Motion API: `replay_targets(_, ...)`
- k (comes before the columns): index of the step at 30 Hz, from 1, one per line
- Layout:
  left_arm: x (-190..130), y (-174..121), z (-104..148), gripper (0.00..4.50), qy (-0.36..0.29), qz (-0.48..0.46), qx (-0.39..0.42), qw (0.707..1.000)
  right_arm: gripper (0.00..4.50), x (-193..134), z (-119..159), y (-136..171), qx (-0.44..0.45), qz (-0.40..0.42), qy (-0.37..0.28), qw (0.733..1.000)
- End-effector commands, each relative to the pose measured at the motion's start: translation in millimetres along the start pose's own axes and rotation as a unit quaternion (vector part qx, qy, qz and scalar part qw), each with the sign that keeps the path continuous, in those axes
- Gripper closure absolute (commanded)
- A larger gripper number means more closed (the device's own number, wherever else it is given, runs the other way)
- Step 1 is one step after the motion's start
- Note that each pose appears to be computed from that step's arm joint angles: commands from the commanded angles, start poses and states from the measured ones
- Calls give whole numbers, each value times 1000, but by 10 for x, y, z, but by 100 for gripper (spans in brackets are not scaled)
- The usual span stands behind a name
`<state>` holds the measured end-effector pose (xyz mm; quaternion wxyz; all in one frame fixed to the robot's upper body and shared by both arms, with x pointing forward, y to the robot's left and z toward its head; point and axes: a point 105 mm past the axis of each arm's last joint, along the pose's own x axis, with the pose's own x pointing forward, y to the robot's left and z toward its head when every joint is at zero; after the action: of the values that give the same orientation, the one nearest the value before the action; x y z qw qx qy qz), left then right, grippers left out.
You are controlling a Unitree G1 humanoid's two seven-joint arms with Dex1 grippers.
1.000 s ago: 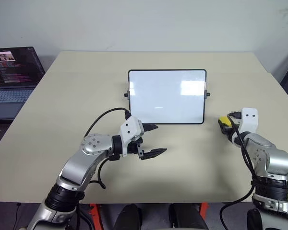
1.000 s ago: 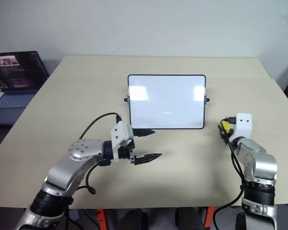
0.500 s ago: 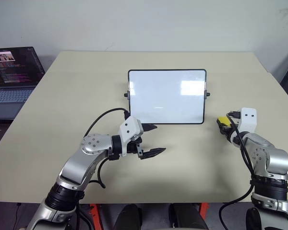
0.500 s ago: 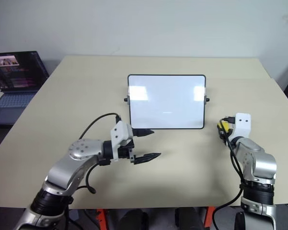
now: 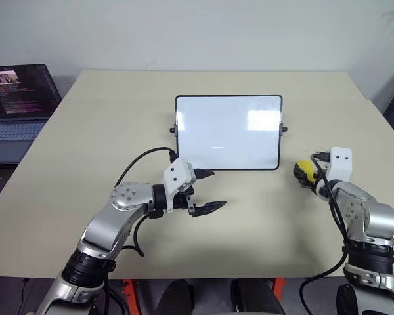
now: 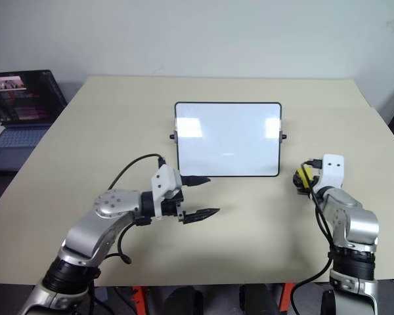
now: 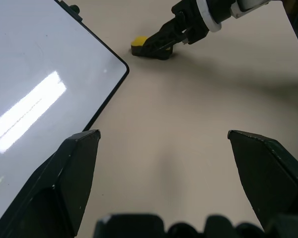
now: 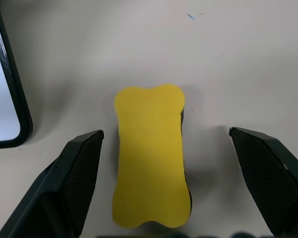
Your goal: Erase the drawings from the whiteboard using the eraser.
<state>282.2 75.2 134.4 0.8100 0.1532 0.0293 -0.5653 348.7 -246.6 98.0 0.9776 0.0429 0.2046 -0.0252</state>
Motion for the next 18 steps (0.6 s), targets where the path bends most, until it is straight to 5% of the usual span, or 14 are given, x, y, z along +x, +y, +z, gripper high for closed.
replay_targets(1, -50, 66, 105, 0, -11, 14, 26, 999, 4, -70, 201, 5, 4, 0, -35, 999)
replay_targets(8, -127, 125, 130, 0, -24, 54, 16, 998, 4, -203, 309, 4, -18, -10, -67, 998)
replay_targets(18, -383, 454, 146, 0, -74, 293, -19, 953, 4, -455, 222, 53, -73, -15, -136, 988)
